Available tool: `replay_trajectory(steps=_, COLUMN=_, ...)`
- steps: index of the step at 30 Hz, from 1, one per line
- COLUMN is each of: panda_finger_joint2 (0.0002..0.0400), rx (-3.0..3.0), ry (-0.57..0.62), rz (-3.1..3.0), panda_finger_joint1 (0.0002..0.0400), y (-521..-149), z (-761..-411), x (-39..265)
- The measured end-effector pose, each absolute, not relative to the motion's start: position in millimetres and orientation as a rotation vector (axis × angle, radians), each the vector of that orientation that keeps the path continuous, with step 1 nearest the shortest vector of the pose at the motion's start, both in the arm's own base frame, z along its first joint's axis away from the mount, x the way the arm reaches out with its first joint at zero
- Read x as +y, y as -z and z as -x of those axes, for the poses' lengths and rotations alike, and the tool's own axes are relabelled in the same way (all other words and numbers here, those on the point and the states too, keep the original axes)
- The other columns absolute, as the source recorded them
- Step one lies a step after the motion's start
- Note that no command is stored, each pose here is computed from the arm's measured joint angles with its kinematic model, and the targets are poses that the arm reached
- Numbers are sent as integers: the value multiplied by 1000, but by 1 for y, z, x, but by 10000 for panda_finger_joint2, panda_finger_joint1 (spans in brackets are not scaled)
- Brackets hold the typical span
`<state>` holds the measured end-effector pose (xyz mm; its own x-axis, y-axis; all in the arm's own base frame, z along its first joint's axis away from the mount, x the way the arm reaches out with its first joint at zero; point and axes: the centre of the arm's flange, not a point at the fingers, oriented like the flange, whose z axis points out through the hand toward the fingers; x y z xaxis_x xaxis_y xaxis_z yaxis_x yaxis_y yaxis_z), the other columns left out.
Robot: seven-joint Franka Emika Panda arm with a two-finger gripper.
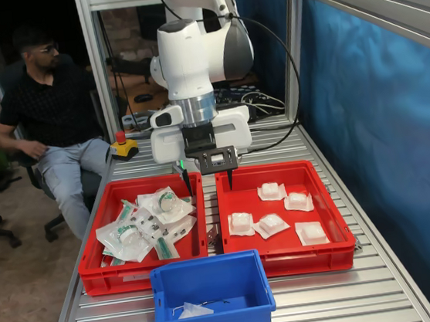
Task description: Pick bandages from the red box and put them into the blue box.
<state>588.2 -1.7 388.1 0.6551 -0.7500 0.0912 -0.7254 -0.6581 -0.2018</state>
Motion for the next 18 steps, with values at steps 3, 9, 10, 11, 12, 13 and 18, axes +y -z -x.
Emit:
replay_trajectory(steps=3, panda_finger_joint2=400, rx=1219, ry=252, rz=2717, panda_finger_joint1=400, y=-389, z=-590, x=-2)
replay_trajectory(steps=9, panda_finger_joint2=400, rx=1219, ry=205, rz=2717, panda_finger_joint1=400, y=-388, z=-589, x=-2)
replay_trajectory(steps=10, panda_finger_joint2=400, rx=1220, ry=194, rz=2719, panda_finger_joint1=400, y=-387, z=-588, x=-2)
replay_trajectory(steps=11, panda_finger_joint2=400, rx=1221, ry=172, rz=2723, panda_finger_joint1=400, y=-385, z=-587, x=-2)
replay_trajectory(steps=12, panda_finger_joint2=400, rx=1222, ry=162, rz=2725, panda_finger_joint1=400, y=-385, z=-586, x=-2)
replay_trajectory(steps=13, panda_finger_joint2=400, rx=1222, ry=152, rz=2726, panda_finger_joint1=400, y=-384, z=-586, x=-2)
replay_trajectory(steps=18, panda_finger_joint2=400, rx=1224, ry=114, rz=2731, panda_finger_joint1=400, y=-381, z=-584, x=-2)
